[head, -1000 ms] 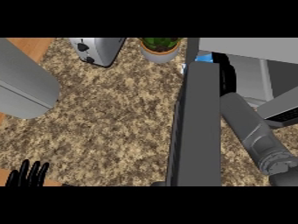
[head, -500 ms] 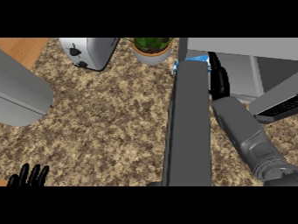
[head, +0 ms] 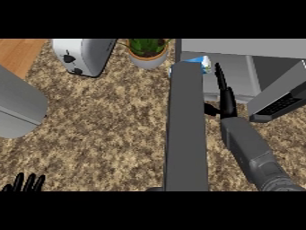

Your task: Pick up the milk, place it into the microwave and close the microwave

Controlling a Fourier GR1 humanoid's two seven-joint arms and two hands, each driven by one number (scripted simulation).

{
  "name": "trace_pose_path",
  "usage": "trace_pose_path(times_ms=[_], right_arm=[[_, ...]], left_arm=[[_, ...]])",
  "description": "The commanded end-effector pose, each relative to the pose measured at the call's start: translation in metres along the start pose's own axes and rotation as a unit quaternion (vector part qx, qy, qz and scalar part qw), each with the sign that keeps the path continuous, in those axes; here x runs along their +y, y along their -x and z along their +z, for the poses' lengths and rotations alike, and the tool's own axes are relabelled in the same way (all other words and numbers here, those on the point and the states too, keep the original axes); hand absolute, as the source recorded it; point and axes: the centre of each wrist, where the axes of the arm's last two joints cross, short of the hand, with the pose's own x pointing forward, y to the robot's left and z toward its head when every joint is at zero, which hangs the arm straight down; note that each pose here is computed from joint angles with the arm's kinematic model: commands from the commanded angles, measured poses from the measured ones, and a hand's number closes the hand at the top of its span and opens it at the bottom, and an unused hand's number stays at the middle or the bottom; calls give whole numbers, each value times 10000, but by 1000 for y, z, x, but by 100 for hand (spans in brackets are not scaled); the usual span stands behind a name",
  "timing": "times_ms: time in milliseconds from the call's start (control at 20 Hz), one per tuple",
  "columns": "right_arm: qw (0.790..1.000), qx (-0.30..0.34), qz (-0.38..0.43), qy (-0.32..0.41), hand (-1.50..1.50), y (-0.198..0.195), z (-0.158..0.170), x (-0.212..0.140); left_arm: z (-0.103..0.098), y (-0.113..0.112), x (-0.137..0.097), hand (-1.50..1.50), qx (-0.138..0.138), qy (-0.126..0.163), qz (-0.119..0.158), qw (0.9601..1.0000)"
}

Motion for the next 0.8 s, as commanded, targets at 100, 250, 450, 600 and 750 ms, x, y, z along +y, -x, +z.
trace_pose_path(times_ms=[100, 250, 450, 600, 750], right_arm=[[9994, -81, -319, -129, -150, 22, 36, 3], [9983, -137, -563, -41, -150, 28, 37, -13], [9948, -131, -904, -456, -150, 39, 69, 3], [9913, -60, -1255, -402, -150, 43, 71, -7], [9902, -4, -1203, -714, -150, 57, 93, -26]], left_arm=[[-1, -7, -9, -150, -18, -32, 45, 10000], [7, 1, -3, -150, 147, -92, 50, 9998], [4, -5, -10, -150, 281, -104, -10, 9996], [3, 4, -17, -150, 376, 79, -165, 9991], [7, 1, -22, -150, 448, 282, -89, 9986]])
